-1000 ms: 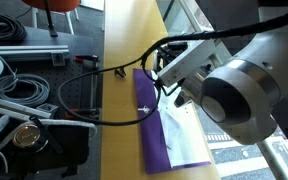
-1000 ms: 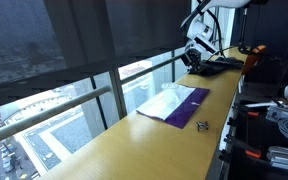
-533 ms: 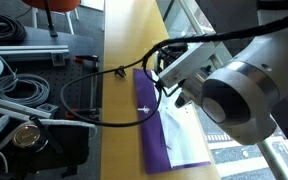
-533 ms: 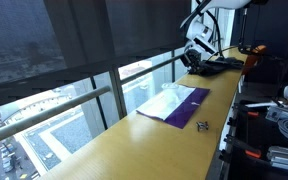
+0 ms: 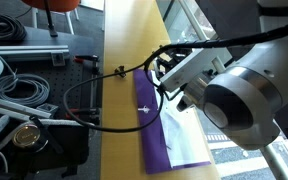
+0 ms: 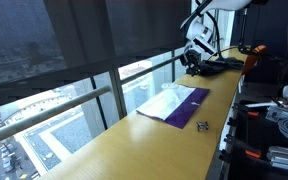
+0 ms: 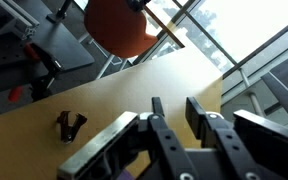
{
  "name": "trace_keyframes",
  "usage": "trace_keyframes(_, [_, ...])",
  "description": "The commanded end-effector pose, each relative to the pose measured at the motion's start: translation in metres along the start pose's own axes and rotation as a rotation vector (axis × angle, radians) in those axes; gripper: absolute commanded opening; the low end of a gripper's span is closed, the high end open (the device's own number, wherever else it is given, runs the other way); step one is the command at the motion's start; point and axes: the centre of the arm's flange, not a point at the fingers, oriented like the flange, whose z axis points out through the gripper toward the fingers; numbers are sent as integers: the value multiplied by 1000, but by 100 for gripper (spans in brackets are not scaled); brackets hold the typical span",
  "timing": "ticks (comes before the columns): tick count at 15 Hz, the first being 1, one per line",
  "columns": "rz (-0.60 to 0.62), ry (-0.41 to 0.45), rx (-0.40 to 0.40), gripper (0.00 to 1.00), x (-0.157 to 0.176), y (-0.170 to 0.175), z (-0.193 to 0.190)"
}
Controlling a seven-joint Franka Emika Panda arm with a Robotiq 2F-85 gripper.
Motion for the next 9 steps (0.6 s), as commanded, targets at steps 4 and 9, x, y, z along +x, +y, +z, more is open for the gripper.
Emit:
trace_keyframes(4, [-6,14,-3,85,4,-9,-11])
trace_keyframes(9, [-14,12,-6,99,1,-5,-5])
